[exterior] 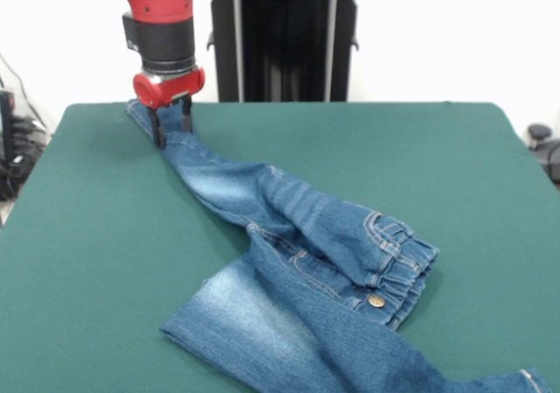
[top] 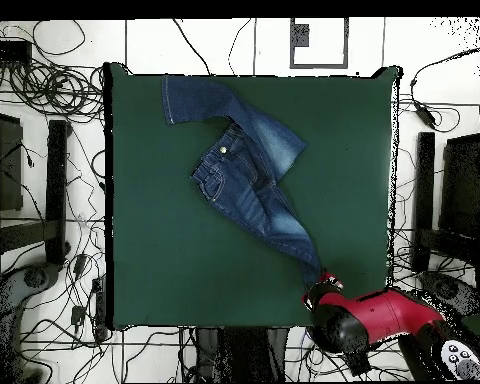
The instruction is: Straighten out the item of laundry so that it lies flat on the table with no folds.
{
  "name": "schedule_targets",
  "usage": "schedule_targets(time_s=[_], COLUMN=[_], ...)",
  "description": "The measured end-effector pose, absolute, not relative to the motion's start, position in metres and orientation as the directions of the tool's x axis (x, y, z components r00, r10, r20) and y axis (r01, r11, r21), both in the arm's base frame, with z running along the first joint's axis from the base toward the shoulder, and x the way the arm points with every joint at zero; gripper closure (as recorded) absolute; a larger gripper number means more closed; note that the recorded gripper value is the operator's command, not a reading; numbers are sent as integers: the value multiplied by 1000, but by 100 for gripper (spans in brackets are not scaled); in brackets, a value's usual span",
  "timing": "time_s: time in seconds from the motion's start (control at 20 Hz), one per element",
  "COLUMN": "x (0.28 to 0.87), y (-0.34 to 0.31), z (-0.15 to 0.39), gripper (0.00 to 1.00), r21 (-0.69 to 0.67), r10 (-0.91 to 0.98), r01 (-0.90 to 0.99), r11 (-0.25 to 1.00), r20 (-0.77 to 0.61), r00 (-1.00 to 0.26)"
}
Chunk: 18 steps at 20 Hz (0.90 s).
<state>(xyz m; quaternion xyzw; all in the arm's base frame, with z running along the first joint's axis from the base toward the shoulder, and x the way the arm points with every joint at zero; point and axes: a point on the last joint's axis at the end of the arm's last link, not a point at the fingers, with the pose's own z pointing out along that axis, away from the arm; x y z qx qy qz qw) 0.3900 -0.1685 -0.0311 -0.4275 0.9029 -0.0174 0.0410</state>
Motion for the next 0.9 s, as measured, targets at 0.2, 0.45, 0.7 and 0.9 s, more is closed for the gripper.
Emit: schedule_targets(time_s=[0.2, 0.45, 0.7, 0.9], x=[390, 390, 390, 390], y=[-168, -167, -163, -163], z=[-31, -31, -31, -32], gripper=[0, 100, 100, 100], r21=[-67, -67, -70, -76], r10=[-775, -778, -791, -796], r01=[-772, -775, -788, -793], r11=[632, 628, 611, 604], r20=[-57, -52, -31, -21], r00=[-629, -626, -611, -605])
